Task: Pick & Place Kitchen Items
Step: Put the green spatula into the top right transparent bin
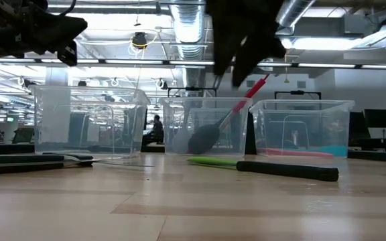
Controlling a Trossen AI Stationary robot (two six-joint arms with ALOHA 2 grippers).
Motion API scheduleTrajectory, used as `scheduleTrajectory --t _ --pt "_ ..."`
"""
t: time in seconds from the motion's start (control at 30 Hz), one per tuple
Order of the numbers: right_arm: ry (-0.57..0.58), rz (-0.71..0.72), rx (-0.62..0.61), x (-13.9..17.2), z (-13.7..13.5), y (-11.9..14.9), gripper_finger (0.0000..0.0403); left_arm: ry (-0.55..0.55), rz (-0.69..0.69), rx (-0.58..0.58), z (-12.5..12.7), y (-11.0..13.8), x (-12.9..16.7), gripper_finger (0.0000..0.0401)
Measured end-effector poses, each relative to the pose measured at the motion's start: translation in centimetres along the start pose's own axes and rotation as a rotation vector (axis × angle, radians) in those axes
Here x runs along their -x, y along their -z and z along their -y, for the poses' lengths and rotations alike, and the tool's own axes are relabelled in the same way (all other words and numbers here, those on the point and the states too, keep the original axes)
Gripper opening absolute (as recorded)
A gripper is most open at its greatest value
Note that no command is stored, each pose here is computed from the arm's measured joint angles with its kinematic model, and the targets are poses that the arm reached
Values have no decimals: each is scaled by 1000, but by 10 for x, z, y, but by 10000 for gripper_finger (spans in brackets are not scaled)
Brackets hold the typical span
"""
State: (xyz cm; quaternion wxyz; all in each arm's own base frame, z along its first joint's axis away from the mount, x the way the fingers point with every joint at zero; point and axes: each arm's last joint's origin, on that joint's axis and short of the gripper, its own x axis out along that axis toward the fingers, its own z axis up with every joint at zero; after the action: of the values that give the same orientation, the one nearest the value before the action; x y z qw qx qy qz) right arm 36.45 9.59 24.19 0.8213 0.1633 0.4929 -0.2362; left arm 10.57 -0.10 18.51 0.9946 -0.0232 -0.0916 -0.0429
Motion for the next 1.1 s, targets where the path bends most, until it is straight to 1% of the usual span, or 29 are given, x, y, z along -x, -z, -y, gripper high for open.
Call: scheduleTrajectory --t 0.1,0.17,0.3,0.43,0.57,0.67,0.73,0.87,0.97,1.1 --pt "18 -102 40 -30 -9 11 255 0 -5 1 0 1 -1 2" --pt "41 -154 72 -46 -10 16 255 -1 -15 1 0 2 -2 2" --pt "69 -221 114 -66 -5 17 255 3 -32 3 0 3 -3 2" --pt "63 -268 141 -72 4 11 255 2 -46 4 -1 5 -4 2" --pt "64 -278 159 -75 14 3 255 2 -54 5 -1 6 -5 2" --pt "34 -263 161 -79 19 -6 255 1 -58 6 -1 6 -5 2" --pt "10 -291 154 -85 22 -8 255 1 -60 6 -1 6 -5 2" --pt "20 -355 158 -91 28 1 255 1 -57 5 -1 6 -5 2" --pt "1 -425 138 -98 30 18 255 1 -56 5 -1 6 -5 2" --pt "-43 -429 120 -103 25 31 255 1 -56 5 -1 6 -5 2"
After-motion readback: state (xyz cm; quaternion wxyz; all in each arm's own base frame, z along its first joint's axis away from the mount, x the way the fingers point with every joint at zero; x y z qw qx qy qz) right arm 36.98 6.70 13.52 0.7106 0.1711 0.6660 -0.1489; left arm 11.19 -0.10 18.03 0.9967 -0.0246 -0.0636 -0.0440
